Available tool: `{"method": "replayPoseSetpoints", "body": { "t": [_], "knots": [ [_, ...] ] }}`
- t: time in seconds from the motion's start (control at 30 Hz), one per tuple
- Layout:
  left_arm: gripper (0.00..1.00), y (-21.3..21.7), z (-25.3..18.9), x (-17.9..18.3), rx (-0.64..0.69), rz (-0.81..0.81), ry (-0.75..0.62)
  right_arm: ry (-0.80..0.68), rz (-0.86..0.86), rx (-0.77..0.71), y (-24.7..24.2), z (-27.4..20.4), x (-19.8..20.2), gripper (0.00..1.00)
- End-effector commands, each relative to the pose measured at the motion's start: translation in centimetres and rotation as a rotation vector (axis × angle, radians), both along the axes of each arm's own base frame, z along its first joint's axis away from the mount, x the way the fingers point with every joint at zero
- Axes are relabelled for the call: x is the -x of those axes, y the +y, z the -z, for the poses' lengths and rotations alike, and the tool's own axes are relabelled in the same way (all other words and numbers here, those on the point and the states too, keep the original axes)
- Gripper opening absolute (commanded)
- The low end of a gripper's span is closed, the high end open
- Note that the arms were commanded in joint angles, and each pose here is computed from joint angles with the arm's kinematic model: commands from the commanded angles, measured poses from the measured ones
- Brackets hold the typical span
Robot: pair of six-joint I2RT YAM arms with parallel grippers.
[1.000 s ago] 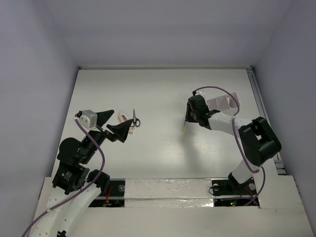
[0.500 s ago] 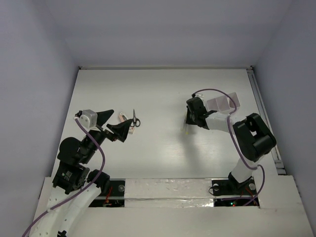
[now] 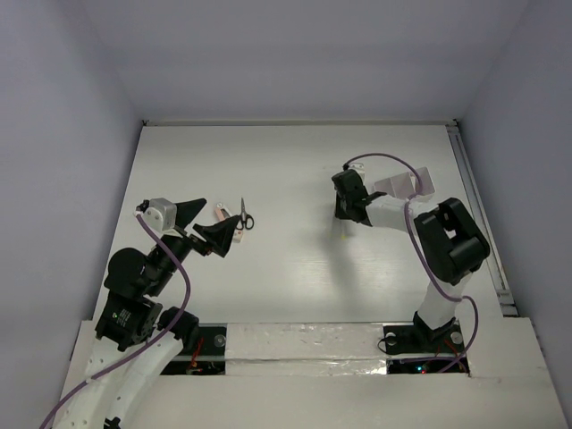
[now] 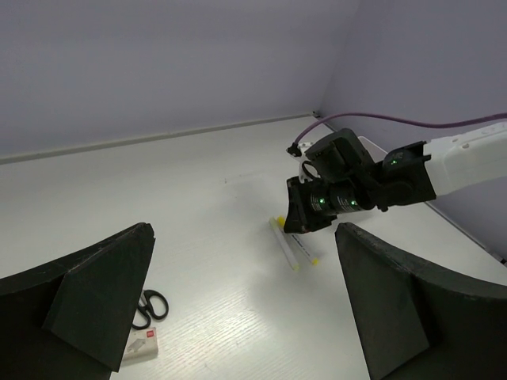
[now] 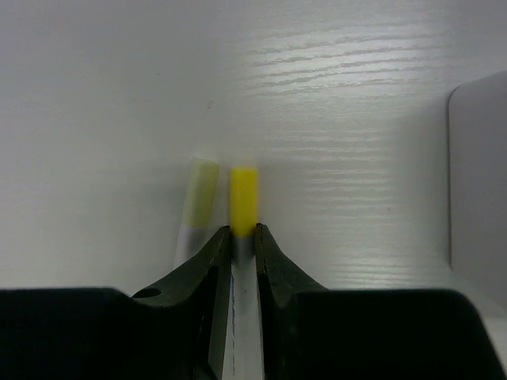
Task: Sort the stationery into containers
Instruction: Pick up the pen from the center of the board, then place the pen in the storage box.
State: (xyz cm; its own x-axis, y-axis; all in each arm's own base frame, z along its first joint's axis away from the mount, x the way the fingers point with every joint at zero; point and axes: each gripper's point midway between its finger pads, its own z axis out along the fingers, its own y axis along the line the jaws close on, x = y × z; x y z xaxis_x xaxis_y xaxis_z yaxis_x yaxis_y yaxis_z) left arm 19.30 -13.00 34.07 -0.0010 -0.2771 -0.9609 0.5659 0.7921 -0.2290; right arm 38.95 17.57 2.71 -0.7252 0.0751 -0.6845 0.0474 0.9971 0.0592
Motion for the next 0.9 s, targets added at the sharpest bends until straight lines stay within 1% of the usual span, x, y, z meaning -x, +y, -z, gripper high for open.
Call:
{"method": "replayPoseSetpoints", "body": {
  "t": [0.0, 0.03, 0.1, 0.17, 0.2, 0.23, 0.27, 0.3, 0.37, 0.43, 0.53, 0.57, 0.63, 0.7, 0.73, 0.8, 0.83, 0.87],
  "knots": [
    [0.99, 0.3, -2.6, 0.3, 0.021, -0.007, -0.068, 0.028, -0.012, 0.096, -0.8, 0.3, 0.0, 0.18],
    [0.99, 0.3, -2.6, 0.3, 0.022, -0.007, -0.069, 0.044, -0.019, 0.113, -1.0, 0.6, 0.2, 0.13],
    [0.99, 0.3, -2.7, 0.3, 0.023, -0.007, -0.071, 0.040, -0.021, 0.114, -0.9, 0.3, 0.0, 0.08],
    [0.99, 0.3, -2.6, 0.3, 0.022, -0.007, -0.069, 0.005, -0.019, 0.095, -0.7, -1.0, -0.4, 0.02],
    [0.99, 0.3, -2.6, 0.3, 0.023, -0.007, -0.071, -0.010, -0.018, 0.087, -0.8, -1.4, -0.3, 0.01],
    [0.99, 0.3, -2.6, 0.3, 0.023, -0.007, -0.071, -0.045, -0.013, 0.065, -0.6, -2.4, -0.7, 0.00],
    [0.99, 0.3, -2.6, 0.3, 0.022, -0.007, -0.069, -0.102, -0.013, 0.030, -0.3, -4.7, -1.1, 0.00],
    [0.99, 0.3, -2.6, 0.3, 0.023, -0.007, -0.071, -0.131, -0.017, 0.010, -0.2, -5.5, -1.0, 0.00],
    [0.99, 0.3, -2.6, 0.4, 0.023, -0.005, -0.071, -0.260, -0.012, -0.050, 0.1, -9.6, -1.9, 0.00],
    [0.99, 0.3, -2.7, 0.4, 0.024, -0.005, -0.074, -0.355, 0.012, -0.063, -0.3, -12.0, -2.7, 0.00],
    [0.99, 0.4, -2.8, 0.5, 0.025, -0.005, -0.076, -0.484, 0.090, -0.041, -2.4, -15.5, -3.3, 0.00],
    [0.99, 0.4, -2.8, 0.5, 0.025, -0.005, -0.076, -0.527, 0.162, -0.012, -4.6, -16.6, -3.8, 0.00],
    [0.99, 0.4, -2.8, 0.6, 0.026, -0.005, -0.079, -0.649, 0.243, 0.006, -7.2, -20.0, -4.2, 0.00],
    [0.99, 0.4, -2.8, 0.6, 0.026, -0.004, -0.079, -0.715, 0.376, 0.060, -11.8, -21.0, -4.3, 0.00],
    [0.99, 0.4, -2.8, 0.7, 0.027, -0.004, -0.081, -0.784, 0.420, 0.049, -13.3, -22.7, -4.4, 0.00],
    [0.99, 0.5, -3.0, 0.7, 0.029, -0.005, -0.085, -0.818, 0.495, 0.061, -16.8, -23.0, -4.6, 0.00],
    [0.99, 0.5, -3.0, 0.8, 0.031, -0.003, -0.085, -0.875, 0.507, 0.076, -17.6, -24.2, -4.7, 0.00],
    [0.99, 0.5, -3.0, 0.8, 0.030, -0.005, -0.087, -0.900, 0.514, 0.103, -17.9, -24.6, -4.7, 0.00]
  ]
}}
